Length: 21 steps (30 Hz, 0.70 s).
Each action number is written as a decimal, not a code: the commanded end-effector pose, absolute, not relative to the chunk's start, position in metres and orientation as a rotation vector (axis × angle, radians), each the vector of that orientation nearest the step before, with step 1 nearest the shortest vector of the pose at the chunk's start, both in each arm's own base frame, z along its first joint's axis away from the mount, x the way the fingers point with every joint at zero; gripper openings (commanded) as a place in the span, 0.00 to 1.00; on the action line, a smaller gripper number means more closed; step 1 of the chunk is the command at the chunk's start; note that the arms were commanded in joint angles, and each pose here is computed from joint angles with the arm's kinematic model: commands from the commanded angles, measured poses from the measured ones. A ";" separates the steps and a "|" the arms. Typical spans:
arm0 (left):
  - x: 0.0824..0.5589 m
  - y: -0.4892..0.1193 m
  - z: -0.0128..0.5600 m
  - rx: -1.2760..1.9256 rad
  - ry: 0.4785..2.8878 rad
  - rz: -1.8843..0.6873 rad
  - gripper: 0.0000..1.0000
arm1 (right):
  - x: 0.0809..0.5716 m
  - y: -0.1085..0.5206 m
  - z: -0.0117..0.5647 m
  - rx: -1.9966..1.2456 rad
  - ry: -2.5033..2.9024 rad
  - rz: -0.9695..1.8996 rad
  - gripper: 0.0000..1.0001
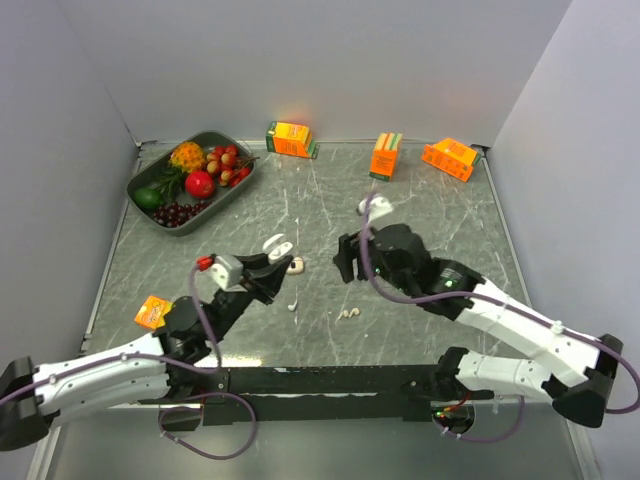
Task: Insert the wireless bluetooth earbuds into the charging case
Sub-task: Place the earbud in the charging case, then pick up the earbud from the center of the board.
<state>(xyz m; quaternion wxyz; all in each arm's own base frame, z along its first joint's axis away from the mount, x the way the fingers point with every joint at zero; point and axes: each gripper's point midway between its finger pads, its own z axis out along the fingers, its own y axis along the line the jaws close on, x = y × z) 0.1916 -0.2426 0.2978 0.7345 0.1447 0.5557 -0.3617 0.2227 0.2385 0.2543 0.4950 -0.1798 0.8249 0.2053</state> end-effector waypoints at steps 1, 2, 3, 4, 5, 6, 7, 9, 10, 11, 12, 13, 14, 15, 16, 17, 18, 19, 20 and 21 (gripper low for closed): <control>0.194 -0.208 0.292 0.199 1.276 -0.744 0.01 | 0.198 0.276 0.192 -0.553 2.135 0.683 0.70; 0.191 -0.198 0.297 0.174 1.258 -0.748 0.01 | 0.197 0.283 0.186 -0.564 2.135 0.703 0.69; 0.193 -0.192 0.287 0.160 1.294 -0.722 0.01 | 0.193 0.290 0.178 -0.585 2.150 0.713 0.69; 0.192 -0.188 0.285 0.150 1.300 -0.717 0.01 | 0.192 0.296 0.161 -0.598 2.189 0.705 0.69; 0.189 -0.179 0.291 0.123 1.281 -0.726 0.01 | 0.191 0.301 0.156 -0.607 2.200 0.717 0.69; 0.189 -0.176 0.284 0.122 1.301 -0.716 0.01 | 0.189 0.312 0.156 -0.625 2.184 0.743 0.68; 0.189 -0.172 0.284 0.110 1.301 -0.710 0.01 | 0.190 0.317 0.144 -0.638 2.209 0.722 0.68; 0.187 -0.165 0.288 0.087 1.294 -0.715 0.01 | 0.193 0.326 0.136 -0.656 2.227 0.713 0.68; 0.187 -0.164 0.287 0.090 1.299 -0.712 0.01 | 0.195 0.334 0.129 -0.679 2.240 0.695 0.67; 0.186 -0.163 0.289 0.088 1.294 -0.716 0.01 | 0.196 0.338 0.125 -0.686 2.244 0.681 0.67; 0.186 -0.163 0.291 0.089 1.292 -0.720 0.01 | 0.199 0.343 0.116 -0.700 2.262 0.659 0.67; 0.185 -0.164 0.292 0.093 1.291 -0.726 0.01 | 0.199 0.347 0.111 -0.719 2.269 0.649 0.67; 0.184 -0.165 0.292 0.099 1.291 -0.729 0.01 | 0.201 0.349 0.108 -0.726 2.271 0.638 0.67; 0.183 -0.165 0.295 0.099 1.286 -0.739 0.01 | 0.203 0.352 0.099 -0.742 2.288 0.613 0.66; 0.183 -0.165 0.295 0.101 1.286 -0.737 0.01 | 0.202 0.355 0.094 -0.760 2.291 0.603 0.66; 0.182 -0.166 0.297 0.105 1.280 -0.746 0.01 | 0.204 0.356 0.091 -0.770 2.289 0.582 0.65; 0.182 -0.166 0.298 0.108 1.279 -0.748 0.01 | 0.206 0.357 0.083 -0.802 2.292 0.546 0.65; 0.181 -0.166 0.299 0.111 1.275 -0.751 0.01 | 0.207 0.359 0.079 -0.820 2.280 0.527 0.64; 0.180 -0.166 0.300 0.118 1.270 -0.752 0.01 | 0.210 0.359 0.076 -0.829 2.277 0.503 0.64; 0.180 -0.166 0.301 0.122 1.267 -0.754 0.02 | 0.212 0.359 0.068 -0.863 2.278 0.475 0.64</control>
